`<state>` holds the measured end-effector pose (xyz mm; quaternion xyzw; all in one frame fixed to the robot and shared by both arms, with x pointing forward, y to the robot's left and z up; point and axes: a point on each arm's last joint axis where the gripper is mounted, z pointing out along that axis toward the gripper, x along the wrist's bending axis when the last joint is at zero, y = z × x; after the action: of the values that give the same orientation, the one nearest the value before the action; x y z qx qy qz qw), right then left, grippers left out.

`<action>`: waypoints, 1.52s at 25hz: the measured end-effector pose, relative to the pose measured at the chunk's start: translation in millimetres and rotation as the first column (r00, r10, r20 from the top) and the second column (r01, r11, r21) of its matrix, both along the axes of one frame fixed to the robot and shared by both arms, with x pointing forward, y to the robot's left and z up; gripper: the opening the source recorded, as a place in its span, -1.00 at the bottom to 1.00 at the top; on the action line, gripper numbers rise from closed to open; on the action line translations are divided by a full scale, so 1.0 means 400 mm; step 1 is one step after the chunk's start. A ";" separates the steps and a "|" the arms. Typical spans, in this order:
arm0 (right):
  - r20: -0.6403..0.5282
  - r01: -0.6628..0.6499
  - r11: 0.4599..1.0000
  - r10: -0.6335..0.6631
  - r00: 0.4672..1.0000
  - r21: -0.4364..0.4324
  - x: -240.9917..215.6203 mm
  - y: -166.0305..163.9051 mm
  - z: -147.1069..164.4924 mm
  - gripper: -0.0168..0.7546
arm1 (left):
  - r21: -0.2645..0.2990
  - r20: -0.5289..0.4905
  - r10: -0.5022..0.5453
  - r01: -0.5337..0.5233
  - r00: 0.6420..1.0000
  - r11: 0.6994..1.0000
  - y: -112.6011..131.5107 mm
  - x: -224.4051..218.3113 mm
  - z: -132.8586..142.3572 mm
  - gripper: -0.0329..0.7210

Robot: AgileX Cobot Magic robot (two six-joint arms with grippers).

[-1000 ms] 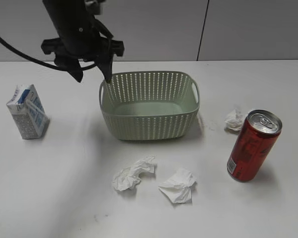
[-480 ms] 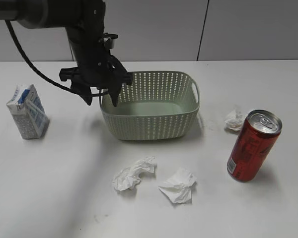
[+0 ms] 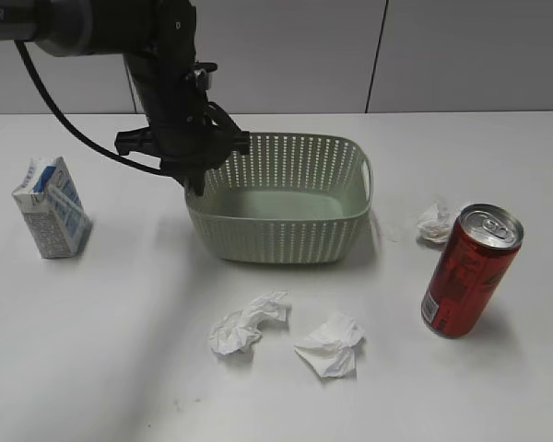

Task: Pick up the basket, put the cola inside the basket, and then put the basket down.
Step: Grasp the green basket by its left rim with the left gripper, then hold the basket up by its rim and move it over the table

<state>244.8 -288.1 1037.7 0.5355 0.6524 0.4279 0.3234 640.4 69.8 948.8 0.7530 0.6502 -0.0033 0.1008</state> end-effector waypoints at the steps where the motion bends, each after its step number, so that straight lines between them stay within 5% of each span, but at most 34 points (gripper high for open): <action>1: 0.000 0.000 1.000 0.000 1.000 0.000 0.000 0.000 0.000 0.51 | -0.015 -0.011 0.007 -0.007 1.000 1.000 -0.002 -0.002 0.000 -0.91; 8: 0.000 0.000 1.000 0.000 1.000 0.000 0.000 0.000 0.000 0.51 | -0.125 -0.117 0.088 -0.103 0.989 0.987 0.002 -0.007 0.012 -0.91; 23: 0.004 0.022 0.997 -0.023 1.000 0.076 0.002 0.003 0.024 0.51 | -0.093 -0.029 0.086 -0.088 0.996 0.992 0.079 -0.100 0.237 -0.91; 28: -0.071 0.018 0.997 -0.013 0.997 0.079 0.045 0.011 0.083 0.51 | -0.042 -0.114 0.094 -0.099 0.989 0.994 0.127 -0.196 0.205 -0.91; 38: -0.322 -0.089 0.994 0.105 0.941 0.063 0.269 0.061 0.221 0.59 | -0.075 -0.074 0.103 -0.108 0.992 0.991 0.188 -0.317 0.183 -0.91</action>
<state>352.3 -263.6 1126.3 0.5733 0.7120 0.3646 0.1774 513.7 145.0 1022.0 0.7124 0.6917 -0.0499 0.1075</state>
